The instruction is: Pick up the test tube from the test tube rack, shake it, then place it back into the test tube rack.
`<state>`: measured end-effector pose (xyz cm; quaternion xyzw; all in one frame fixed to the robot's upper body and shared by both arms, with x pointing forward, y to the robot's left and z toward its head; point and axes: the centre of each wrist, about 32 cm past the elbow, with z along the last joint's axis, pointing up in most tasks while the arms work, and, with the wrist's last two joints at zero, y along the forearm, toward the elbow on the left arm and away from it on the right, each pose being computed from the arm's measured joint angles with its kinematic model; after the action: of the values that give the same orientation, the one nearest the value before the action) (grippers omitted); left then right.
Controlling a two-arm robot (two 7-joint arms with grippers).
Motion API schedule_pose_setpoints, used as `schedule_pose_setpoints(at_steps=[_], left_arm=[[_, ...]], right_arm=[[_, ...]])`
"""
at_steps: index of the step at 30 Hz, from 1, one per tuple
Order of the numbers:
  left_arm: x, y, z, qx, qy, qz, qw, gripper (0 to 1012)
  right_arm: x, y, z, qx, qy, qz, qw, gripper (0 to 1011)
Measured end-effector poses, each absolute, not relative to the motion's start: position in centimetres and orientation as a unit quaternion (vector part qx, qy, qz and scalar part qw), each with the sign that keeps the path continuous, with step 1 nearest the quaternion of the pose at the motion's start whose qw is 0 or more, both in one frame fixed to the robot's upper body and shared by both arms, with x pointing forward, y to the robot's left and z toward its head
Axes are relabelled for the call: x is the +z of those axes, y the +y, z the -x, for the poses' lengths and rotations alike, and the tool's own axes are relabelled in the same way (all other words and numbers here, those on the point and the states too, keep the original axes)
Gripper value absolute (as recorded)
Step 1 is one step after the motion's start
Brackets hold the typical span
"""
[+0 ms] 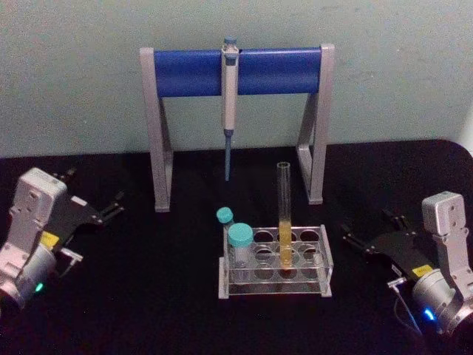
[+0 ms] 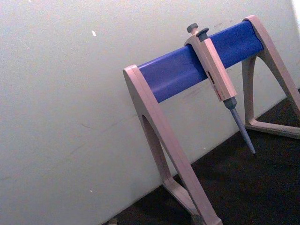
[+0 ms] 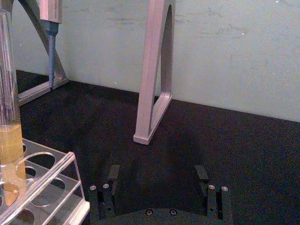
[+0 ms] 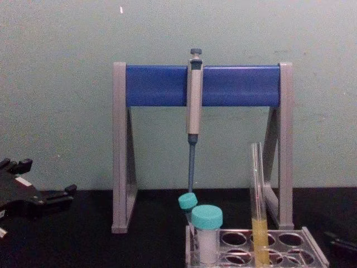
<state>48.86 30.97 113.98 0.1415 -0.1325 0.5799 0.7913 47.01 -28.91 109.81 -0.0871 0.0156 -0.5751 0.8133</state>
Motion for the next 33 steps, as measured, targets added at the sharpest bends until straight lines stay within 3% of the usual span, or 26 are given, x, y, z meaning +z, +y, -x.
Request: schedule_pose_setpoints(at_steps=[33], left_arm=[[113.98,30.97,-48.86,0.58,-0.132,-0.141,0.791,1010]], right_arm=[[109.86,-28.91,-46.98,-0.575,0.015,0.086,0.814,1000]])
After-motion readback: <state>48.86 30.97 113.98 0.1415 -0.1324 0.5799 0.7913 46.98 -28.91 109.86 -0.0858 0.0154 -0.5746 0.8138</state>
